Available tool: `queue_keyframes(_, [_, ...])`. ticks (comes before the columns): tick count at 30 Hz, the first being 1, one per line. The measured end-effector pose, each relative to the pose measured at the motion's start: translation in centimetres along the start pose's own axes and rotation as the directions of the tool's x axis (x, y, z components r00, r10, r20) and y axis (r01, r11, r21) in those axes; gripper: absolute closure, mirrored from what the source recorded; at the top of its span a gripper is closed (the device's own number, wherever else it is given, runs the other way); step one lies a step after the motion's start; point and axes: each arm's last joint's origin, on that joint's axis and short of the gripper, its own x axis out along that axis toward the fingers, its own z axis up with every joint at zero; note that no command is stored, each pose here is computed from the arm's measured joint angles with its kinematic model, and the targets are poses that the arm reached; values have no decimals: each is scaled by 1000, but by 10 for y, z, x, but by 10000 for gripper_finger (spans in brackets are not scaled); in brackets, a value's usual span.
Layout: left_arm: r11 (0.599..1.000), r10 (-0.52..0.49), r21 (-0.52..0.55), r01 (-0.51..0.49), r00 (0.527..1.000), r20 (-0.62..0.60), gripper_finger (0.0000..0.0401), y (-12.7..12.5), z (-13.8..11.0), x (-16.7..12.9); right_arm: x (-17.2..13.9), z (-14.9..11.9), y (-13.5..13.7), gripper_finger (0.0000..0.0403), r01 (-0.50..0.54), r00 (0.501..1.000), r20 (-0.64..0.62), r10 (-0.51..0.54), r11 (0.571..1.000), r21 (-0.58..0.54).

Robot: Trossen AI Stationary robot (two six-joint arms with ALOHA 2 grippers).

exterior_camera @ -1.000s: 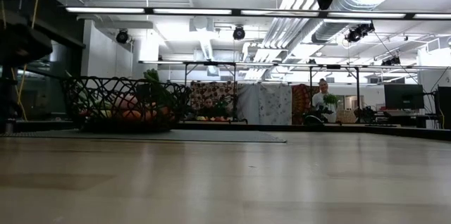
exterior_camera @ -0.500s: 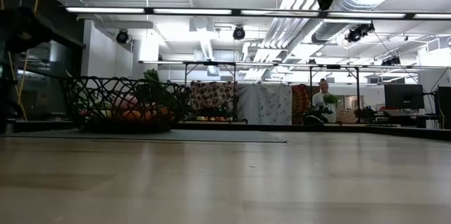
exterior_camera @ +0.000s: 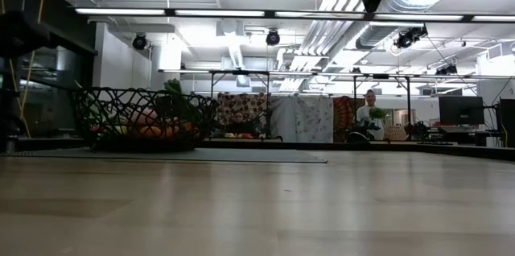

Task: Build produce basket
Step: Put the black mangosteen into the black basket

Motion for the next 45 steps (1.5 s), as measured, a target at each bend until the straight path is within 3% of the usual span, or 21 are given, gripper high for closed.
queue_keyframes(11, [1000, 13, 0, -13, 1000, -17, 191, -6, 4, 15, 0, 0, 0, 160, 5, 1000, -4, -5, 1000, 1])
queue_keyframes(28, [1000, 16, 19, -15, 1000, -23, 280, -9, 4, 18, 0, 0, 0, 160, 5, 1000, -4, -5, 1000, 1])
queue_keyframes(45, [998, -38, 40, 40, 997, -63, 272, -14, 0, 18, 0, 0, 0, 160, 6, 1000, -4, -6, 1000, 1])
